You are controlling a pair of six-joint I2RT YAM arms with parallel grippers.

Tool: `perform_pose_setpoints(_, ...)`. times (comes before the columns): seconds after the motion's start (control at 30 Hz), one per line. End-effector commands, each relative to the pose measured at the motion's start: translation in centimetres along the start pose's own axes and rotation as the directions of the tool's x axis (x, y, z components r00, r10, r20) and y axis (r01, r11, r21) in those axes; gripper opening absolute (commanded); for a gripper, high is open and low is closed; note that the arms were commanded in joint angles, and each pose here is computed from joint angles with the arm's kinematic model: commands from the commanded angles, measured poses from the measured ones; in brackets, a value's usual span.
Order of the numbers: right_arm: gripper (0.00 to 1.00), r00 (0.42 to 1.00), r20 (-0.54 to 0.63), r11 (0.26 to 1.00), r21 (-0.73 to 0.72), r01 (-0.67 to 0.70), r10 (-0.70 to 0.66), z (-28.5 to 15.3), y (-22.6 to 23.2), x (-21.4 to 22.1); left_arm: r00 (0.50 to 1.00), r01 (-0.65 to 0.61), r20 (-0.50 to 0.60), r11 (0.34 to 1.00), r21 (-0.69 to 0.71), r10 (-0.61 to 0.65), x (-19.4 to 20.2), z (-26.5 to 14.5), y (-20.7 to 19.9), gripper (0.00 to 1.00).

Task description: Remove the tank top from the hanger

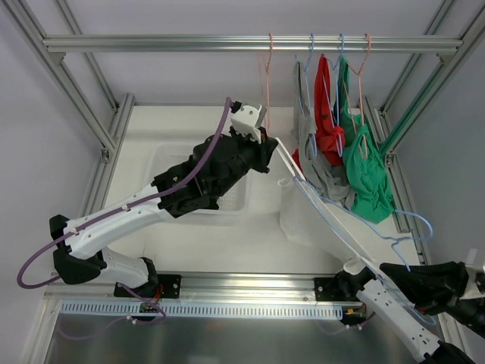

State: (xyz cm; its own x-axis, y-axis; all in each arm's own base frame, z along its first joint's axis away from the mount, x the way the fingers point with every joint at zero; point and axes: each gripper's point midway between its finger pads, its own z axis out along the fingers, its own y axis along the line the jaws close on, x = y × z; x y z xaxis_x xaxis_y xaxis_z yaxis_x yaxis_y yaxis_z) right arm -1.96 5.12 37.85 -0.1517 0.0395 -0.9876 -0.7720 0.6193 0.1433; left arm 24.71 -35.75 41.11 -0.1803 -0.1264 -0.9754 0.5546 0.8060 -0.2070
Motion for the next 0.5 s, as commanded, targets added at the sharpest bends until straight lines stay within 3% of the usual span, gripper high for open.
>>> perform_pose_setpoints(0.0,0.0,0.972,0.214,0.989,-0.083,0.121,-0.101,-0.2,1.5,-3.8,1.0,0.014,0.013,0.982,0.191,-0.017,-1.0,-1.4,-2.8,0.0)
perform_pose_setpoints(0.07,0.0,0.954,0.29,0.996,-0.02,0.086,-0.077,2.4,-0.3,-4.4,0.999,-0.031,-0.007,0.937,0.348,0.035,0.7,-2.3,-5.1,0.0)
perform_pose_setpoints(0.1,0.0,0.892,0.448,0.998,0.031,0.057,-0.065,2.9,-1.2,-8.1,0.999,-0.033,-0.013,0.91,0.413,0.042,1.5,-2.9,-6.0,0.0)
perform_pose_setpoints(0.13,0.0,0.87,0.489,0.998,0.052,0.045,-0.065,4.0,-2.0,-8.8,0.996,-0.03,-0.058,0.86,0.51,0.069,4.4,-3.7,-7.2,0.0)
perform_pose_setpoints(0.17,0.0,0.785,0.612,0.996,0.063,0.066,-0.09,3.9,-2.0,-12.0,0.999,-0.027,-0.011,0.818,0.575,0.041,3.7,-4.7,-8.2,0.0)
perform_pose_setpoints(0.23,0.0,0.746,0.661,0.995,0.102,0.019,-0.082,7.3,-4.1,-12.6,0.998,-0.005,-0.048,0.728,0.685,0.051,6.8,-6.4,-9.4,0.0)
perform_pose_setpoints(0.27,0.0,0.601,0.794,0.996,0.088,0.033,-0.09,5.9,-3.5,-16.3,0.999,-0.007,-0.019,0.686,0.727,0.03,6.4,-7.1,-10.2,0.0)
perform_pose_setpoints(0.3,0.0,0.593,0.802,0.996,0.092,-0.005,-0.071,8.7,-4.9,-16.0,0.999,0.005,-0.034,0.653,0.757,0.033,7.2,-7.6,-10.7,0.0)
perform_pose_setpoints(0.33,0.0,0.535,0.843,0.996,0.081,-0.031,-0.052,8.9,-5.3,-17.0,0.997,0.026,-0.066,0.609,0.793,0.043,8.3,-8.3,-11.3,0.0)
perform_pose_setpoints(0.37,0.0,0.366,0.929,0.998,0.062,-0.011,-0.053,6.6,-4.7,-19.6,0.994,0.042,-0.097,0.599,0.799,0.06,9.6,-8.1,-11.7,0.0)
perform_pose_setpoints(0.4,0.0,0.322,0.945,0.997,0.073,-0.026,-0.06,6.8,-5.3,-20.1,0.991,0.052,-0.117,0.598,0.8,0.071,10.5,-8.0,-11.8,0.0)
perform_pose_setpoints(0.43,0.0,0.335,0.939,0.994,0.102,-0.041,-0.082,8.9,-6.3,-20.2,0.985,0.075,-0.153,0.603,0.795,0.079,11.8,-7.9,-11.7,0.0)
perform_pose_setpoints(0.47,0.0,0.282,0.949,0.986,0.159,-0.052,-0.139,8.2,-7.0,-21.0,0.979,0.089,-0.181,0.596,0.798,0.095,13.1,-7.8,-11.8,0.0)
